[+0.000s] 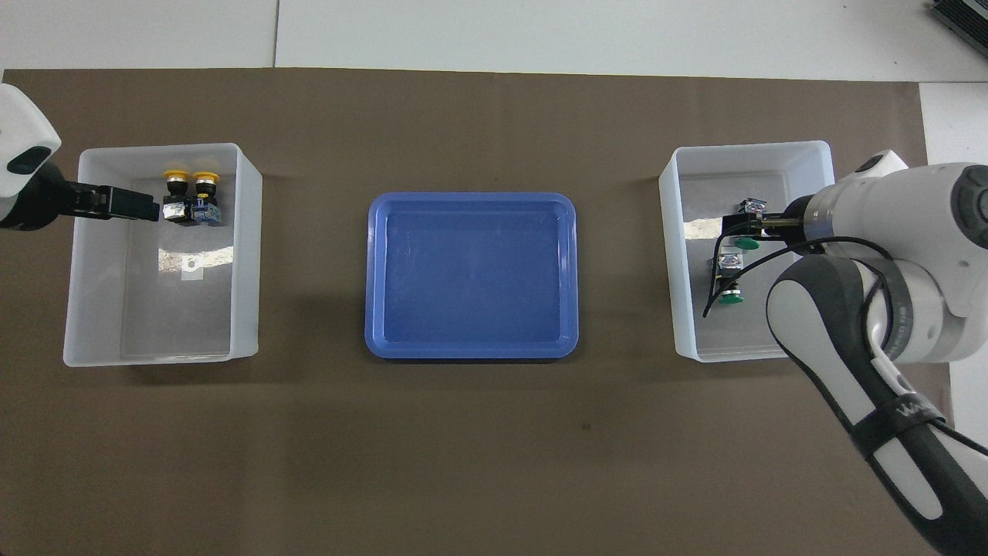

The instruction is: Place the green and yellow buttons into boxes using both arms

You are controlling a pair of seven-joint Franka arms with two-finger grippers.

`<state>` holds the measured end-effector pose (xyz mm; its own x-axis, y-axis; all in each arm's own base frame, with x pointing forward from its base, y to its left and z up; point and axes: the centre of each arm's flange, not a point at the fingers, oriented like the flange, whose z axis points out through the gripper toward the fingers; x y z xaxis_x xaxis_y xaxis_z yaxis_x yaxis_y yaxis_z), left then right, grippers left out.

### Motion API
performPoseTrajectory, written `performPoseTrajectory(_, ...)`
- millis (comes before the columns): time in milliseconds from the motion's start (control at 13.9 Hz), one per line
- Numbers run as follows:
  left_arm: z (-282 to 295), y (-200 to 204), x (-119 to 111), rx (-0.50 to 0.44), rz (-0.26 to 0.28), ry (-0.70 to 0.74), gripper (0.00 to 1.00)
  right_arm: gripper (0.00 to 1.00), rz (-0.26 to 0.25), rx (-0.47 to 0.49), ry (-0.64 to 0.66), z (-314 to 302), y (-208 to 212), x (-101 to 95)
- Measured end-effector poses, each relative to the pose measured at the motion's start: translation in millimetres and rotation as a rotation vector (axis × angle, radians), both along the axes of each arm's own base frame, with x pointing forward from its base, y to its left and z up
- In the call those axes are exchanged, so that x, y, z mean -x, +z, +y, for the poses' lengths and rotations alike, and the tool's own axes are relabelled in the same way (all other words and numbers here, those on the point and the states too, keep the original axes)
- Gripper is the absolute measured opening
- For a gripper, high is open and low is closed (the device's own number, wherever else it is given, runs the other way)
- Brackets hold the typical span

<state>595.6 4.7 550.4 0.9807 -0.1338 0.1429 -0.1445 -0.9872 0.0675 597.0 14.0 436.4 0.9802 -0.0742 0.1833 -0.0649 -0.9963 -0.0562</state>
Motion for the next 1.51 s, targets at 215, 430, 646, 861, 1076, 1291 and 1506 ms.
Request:
performPoseTrajectory(215, 7.8, 24.8, 3.2, 0.001, 0.016, 0.008, 1.0, 1.0, 0.03, -0.001, -0.006, -9.9, 61.8, 2.0)
performPoseTrajectory(430, 25.6, 48.4, 10.8, 0.002, 0.051, 0.031, 1.0, 1.0, 0.073, 0.026, -0.007, -19.7, 111.0, 5.3)
performPoseTrajectory(646, 25.8, 61.2, 16.3, 0.004, 0.067, 0.028, 1.0, 1.0, 0.121, 0.037, -0.01, -25.2, 150.8, 16.9)
performPoseTrajectory(861, 21.4, 74.1, 26.3, -0.002, 0.077, 0.015, 1.0, 1.0, 0.153, 0.037, -0.023, -34.3, 188.0, 39.6)
performPoseTrajectory(1076, 13.7, 102.6, 42.3, -0.02, 0.061, -0.004, 1.0, 1.0, 0.179, 0.033, -0.026, -37.4, 201.5, 54.6)
performPoseTrajectory(1291, -3.0, 125.2, 58.7, -0.028, 0.038, -0.027, 1.0, 1.0, 0.188, 0.034, -0.016, -33.0, 199.3, 54.7)
performPoseTrajectory(1506, -6.4, 129.1, 66.7, -0.03, 0.059, -0.033, 1.0, 1.0, 0.191, 0.038, 0.028, -31.5, 198.7, 55.1)
